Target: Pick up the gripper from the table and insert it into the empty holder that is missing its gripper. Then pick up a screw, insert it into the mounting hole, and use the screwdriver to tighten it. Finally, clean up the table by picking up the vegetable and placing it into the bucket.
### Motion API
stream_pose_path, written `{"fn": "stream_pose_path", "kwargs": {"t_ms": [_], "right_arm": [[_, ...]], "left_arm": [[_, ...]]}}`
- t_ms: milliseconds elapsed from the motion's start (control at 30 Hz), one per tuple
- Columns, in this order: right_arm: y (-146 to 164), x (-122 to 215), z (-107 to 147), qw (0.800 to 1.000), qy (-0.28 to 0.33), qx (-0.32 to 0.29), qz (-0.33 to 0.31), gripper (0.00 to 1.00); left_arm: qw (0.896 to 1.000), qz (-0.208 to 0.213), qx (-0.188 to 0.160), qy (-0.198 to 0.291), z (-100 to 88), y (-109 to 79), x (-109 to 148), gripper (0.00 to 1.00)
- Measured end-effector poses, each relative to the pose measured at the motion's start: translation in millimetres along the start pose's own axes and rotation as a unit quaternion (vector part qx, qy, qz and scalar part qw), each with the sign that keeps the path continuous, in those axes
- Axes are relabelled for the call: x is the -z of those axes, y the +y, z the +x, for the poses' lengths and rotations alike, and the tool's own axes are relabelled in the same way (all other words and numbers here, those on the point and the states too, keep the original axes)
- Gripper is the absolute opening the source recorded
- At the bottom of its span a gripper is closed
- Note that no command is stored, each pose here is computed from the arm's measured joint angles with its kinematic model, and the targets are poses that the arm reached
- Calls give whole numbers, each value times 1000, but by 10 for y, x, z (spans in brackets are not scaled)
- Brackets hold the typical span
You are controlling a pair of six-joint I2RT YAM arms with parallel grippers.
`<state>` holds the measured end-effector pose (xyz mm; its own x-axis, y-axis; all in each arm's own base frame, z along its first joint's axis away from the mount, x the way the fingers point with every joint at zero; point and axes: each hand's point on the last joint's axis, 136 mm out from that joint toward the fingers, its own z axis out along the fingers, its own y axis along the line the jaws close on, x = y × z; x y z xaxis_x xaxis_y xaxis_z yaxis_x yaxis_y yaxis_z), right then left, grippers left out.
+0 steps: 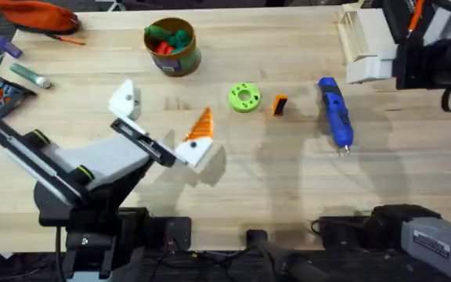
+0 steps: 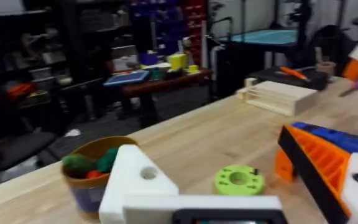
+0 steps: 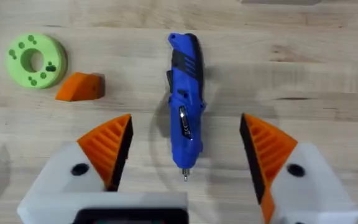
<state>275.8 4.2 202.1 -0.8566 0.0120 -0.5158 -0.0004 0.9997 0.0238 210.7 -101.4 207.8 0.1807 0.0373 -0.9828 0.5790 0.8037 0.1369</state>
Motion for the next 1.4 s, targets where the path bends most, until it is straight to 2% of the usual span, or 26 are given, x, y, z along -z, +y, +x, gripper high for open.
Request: {"fn": "stream_pose_path", "kwargs": {"t_ms": [133,267,433,767,1067,1167,1400], "right_arm": [[0,0,0,1000,0,0,0,974],[0,0,0,1000,0,0,0,973],[0,0,0,1000,0,0,0,973],[0,0,0,1000,0,0,0,972],[0,0,0,1000,0,0,0,974],[0,0,0,1000,0,0,0,973],[0,0,0,1000,0,0,0,973]], "left_arm": [[997,83,0,-4,-13,-284,24,987],[985,174,5,-3,-5,-589,104,985],[970,241,37,18,98,-809,203,987],[955,270,107,61,263,-928,278,987],[954,259,131,77,326,-909,272,988],[954,259,129,77,335,-908,272,987],[957,266,92,68,338,-923,282,988]]}}
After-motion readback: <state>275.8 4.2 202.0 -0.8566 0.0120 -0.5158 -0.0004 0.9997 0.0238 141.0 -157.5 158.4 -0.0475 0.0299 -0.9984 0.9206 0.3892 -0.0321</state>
